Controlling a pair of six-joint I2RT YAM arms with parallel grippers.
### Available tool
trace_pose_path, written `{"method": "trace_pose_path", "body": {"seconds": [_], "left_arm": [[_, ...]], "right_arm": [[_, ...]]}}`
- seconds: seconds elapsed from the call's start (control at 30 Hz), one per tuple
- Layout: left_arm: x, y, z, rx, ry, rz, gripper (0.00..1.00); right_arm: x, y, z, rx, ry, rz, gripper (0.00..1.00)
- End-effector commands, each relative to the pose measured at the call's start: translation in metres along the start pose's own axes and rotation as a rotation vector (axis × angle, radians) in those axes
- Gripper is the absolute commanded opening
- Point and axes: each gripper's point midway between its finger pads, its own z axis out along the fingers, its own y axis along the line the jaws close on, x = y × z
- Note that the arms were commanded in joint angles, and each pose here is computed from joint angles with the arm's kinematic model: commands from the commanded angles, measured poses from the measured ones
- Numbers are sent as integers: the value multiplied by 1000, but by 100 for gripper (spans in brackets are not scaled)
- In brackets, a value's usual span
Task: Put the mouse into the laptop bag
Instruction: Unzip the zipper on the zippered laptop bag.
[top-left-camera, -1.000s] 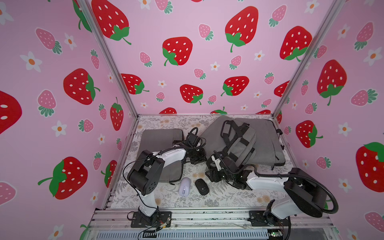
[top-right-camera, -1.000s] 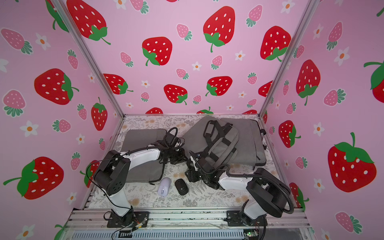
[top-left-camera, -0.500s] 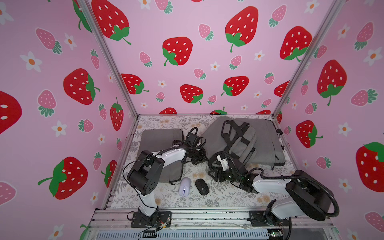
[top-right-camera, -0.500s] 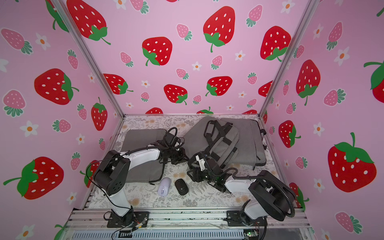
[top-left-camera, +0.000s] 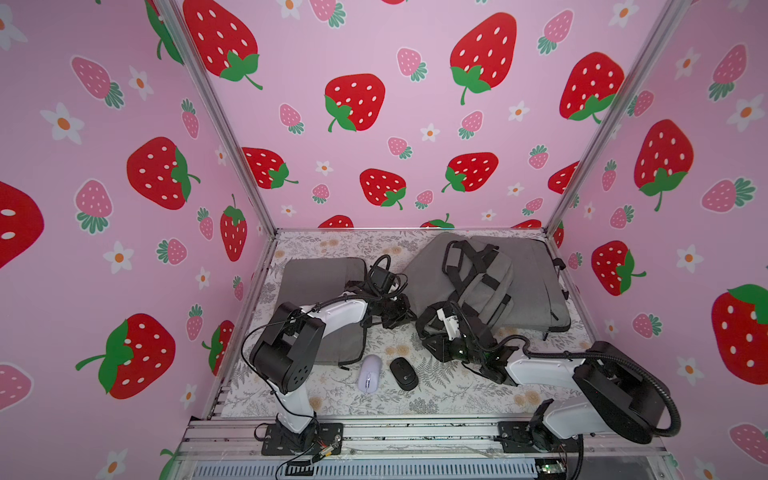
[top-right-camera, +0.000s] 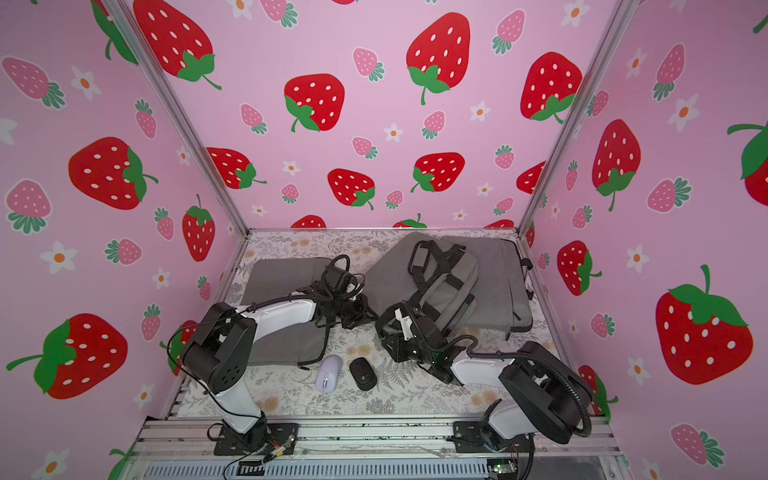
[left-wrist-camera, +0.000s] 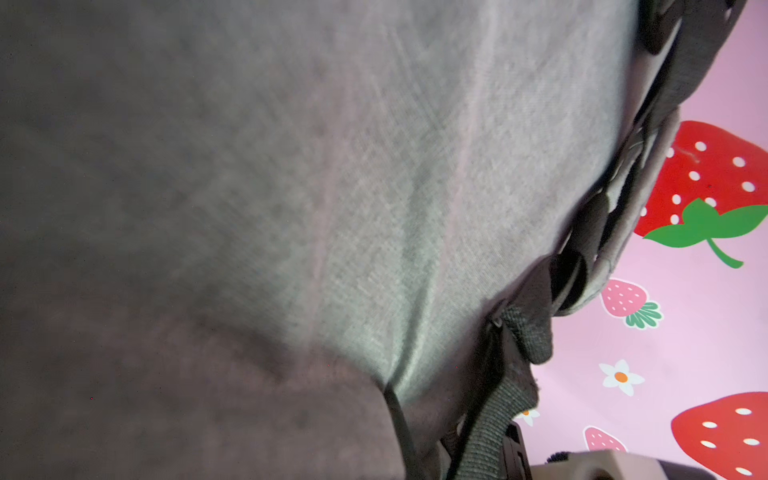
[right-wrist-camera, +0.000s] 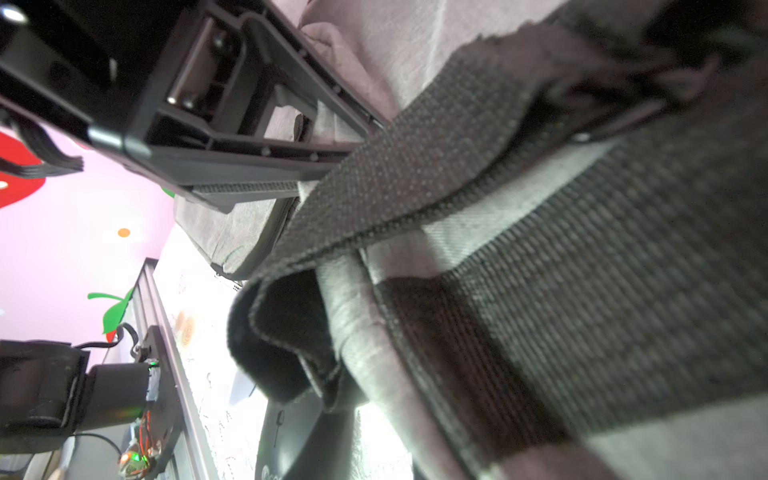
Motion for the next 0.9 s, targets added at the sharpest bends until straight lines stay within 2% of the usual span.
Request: {"method": "trace_pose_path", "body": {"seconds": [0.0, 0.07, 0.27, 0.43, 0.63, 0.73, 0.87], "left_arm": [[36, -56, -16, 218, 168, 79, 0], [36, -57, -15, 232, 171, 72, 0], [33, -52, -15, 228, 165, 58, 0], [23, -36, -18, 214, 135, 26, 0], [-7, 5, -31, 146, 31, -36, 0], [-16, 13, -39, 69, -22, 2, 0], [-25, 12, -43, 53, -55, 25, 0]], "right_arm": [[-19, -2, -5, 25, -69, -1, 21], [-18, -4, -7, 37, -72, 0, 18], [-18, -14, -15, 104, -76, -1, 0], [-10, -24, -28, 181, -32, -6, 0], [7, -53, -70, 467, 165, -54, 0], [16, -61, -91, 551, 240, -69, 0], [25, -67, -114, 638, 324, -67, 0]]}}
